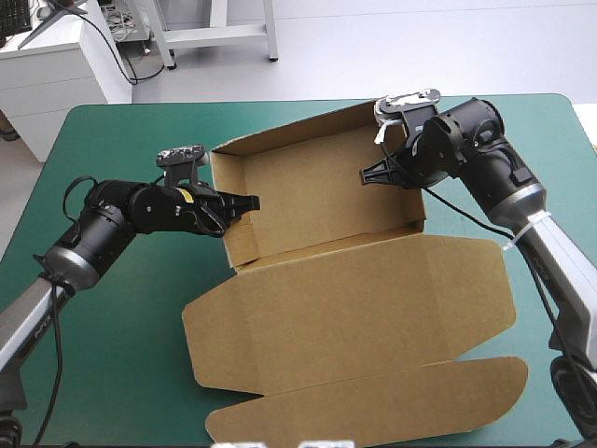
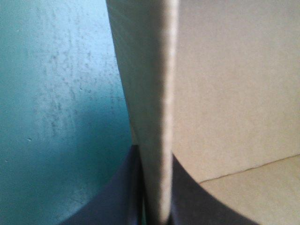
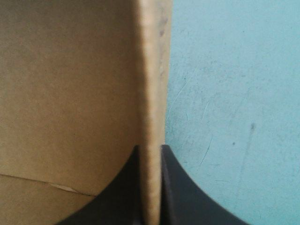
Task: Fold the box
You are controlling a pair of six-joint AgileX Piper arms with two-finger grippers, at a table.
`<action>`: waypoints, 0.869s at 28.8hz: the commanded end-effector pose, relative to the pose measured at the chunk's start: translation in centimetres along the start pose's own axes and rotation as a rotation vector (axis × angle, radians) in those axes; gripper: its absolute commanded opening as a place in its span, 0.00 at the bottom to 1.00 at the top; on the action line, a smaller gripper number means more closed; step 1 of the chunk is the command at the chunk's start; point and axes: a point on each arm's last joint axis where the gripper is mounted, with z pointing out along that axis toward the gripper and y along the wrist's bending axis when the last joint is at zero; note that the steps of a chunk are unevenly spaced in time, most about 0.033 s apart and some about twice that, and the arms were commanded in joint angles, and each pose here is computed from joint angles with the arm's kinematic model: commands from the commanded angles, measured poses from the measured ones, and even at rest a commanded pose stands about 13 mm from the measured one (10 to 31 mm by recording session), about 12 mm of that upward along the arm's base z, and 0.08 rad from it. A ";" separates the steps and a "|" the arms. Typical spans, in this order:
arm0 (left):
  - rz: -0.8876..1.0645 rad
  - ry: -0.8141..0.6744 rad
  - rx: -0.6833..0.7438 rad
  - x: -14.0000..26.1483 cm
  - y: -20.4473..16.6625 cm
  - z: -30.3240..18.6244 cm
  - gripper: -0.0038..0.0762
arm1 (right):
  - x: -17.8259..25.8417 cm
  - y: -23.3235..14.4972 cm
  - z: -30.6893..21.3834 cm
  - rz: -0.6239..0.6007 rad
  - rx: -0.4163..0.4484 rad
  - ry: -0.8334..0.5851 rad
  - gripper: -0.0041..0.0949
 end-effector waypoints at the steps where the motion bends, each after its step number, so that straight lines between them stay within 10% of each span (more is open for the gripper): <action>1: 0.062 -0.088 0.031 -2.5 -1.7 -2.2 0.04 | -0.3 0.4 -2.4 0.015 -0.059 -0.066 0.04; 25: 0.071 0.302 -0.167 -7.1 -1.3 9.0 0.04 | -0.2 -1.8 10.6 0.127 -0.099 0.267 0.04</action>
